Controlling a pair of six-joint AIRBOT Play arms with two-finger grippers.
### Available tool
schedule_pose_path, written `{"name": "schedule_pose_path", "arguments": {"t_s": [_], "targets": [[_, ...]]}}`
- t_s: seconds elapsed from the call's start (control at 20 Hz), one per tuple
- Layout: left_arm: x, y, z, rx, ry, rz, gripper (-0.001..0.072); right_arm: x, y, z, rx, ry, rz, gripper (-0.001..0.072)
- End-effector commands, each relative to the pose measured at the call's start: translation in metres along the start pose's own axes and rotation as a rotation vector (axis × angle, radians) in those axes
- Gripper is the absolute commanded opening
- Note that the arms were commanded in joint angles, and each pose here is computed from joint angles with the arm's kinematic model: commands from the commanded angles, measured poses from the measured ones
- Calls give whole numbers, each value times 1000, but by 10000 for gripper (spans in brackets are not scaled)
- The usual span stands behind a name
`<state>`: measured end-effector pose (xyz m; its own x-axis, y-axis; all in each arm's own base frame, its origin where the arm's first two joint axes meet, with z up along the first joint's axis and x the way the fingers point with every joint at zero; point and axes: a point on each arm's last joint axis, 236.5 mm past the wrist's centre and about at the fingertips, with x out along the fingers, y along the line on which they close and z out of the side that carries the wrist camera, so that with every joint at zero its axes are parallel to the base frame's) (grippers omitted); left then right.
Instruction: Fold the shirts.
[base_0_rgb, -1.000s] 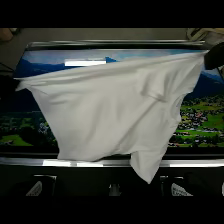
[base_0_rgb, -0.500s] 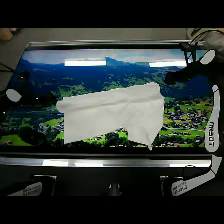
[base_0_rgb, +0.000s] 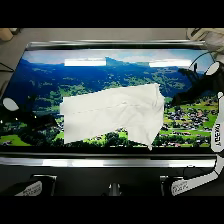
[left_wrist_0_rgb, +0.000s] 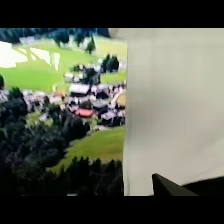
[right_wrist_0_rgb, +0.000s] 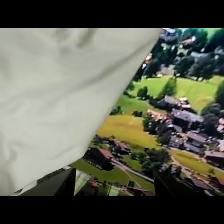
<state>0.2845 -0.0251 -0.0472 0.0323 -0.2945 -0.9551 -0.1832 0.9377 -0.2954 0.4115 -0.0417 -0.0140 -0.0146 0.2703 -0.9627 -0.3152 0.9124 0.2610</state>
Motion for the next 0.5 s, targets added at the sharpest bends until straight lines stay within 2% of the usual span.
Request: {"name": "schedule_pose_path", "arguments": {"t_s": [0.0, 0.1, 0.35, 0.4, 0.45], "targets": [[40, -3, -53, -13, 80, -80, 577, 26, 14, -36, 4, 97, 73, 470], [51, -7, -51, -51, 59, -110, 576, 31, 22, -36, -5, 102, 93, 410], [68, -20, -54, -36, 92, -131, 575, 30, 24, -34, -16, 94, 97, 413], [71, -23, -55, -25, 102, -129, 547, 31, 23, -34, -16, 95, 93, 415], [75, -25, -56, -16, 108, -126, 471, 31, 23, -34, -16, 97, 92, 424]]}}
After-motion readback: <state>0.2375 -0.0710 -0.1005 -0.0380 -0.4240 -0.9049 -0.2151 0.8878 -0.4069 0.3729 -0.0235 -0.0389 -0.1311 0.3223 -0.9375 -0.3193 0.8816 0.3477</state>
